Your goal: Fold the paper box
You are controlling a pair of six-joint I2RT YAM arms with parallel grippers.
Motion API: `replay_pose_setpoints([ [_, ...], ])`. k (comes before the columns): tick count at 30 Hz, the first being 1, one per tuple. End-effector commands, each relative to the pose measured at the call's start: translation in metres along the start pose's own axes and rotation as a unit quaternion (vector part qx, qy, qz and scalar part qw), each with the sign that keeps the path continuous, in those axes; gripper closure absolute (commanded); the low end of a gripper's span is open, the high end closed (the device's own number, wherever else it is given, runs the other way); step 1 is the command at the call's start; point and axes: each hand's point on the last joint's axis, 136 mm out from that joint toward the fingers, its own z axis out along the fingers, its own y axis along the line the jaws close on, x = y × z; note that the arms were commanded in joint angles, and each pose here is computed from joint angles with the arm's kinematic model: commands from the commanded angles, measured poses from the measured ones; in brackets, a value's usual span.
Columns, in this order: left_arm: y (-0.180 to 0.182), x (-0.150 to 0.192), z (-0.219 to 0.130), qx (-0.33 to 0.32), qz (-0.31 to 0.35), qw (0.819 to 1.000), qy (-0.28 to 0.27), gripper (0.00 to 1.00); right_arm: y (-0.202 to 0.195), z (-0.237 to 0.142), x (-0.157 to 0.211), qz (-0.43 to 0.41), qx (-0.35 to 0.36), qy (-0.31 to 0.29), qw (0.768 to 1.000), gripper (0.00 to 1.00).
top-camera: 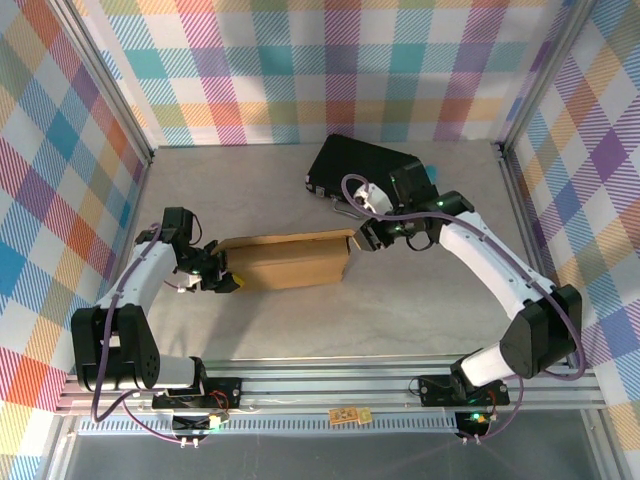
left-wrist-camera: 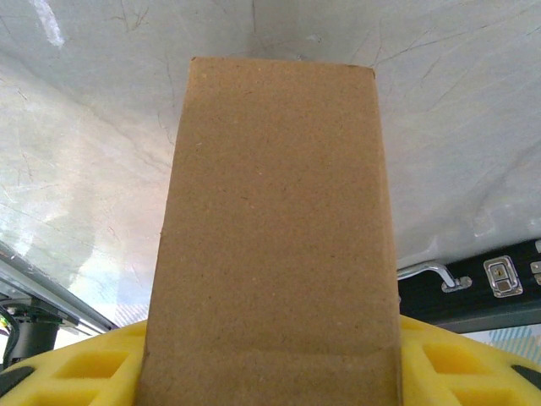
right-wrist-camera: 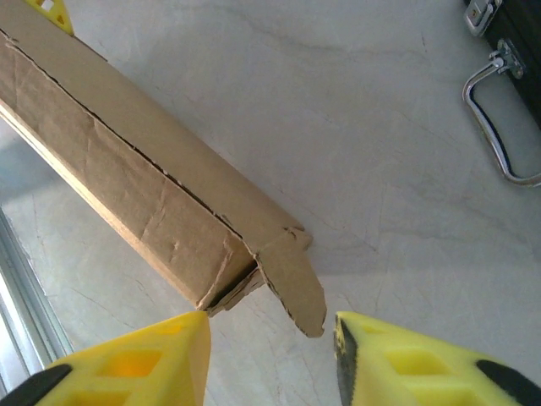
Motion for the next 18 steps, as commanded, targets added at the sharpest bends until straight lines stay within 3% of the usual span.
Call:
replay_pose_setpoints([
  [1, 0.002, -0.016, -0.005, -0.009, -0.015, 0.999, -0.038, 0.83, 0.007, 0.001, -0.002, -0.014, -0.009, 0.019, 1.000, 0.63],
  [18, -0.005, -0.017, -0.002, -0.009, 0.001, 0.999, -0.036, 0.84, -0.004, 0.017, -0.002, 0.004, 0.017, 0.053, 0.998, 0.85],
])
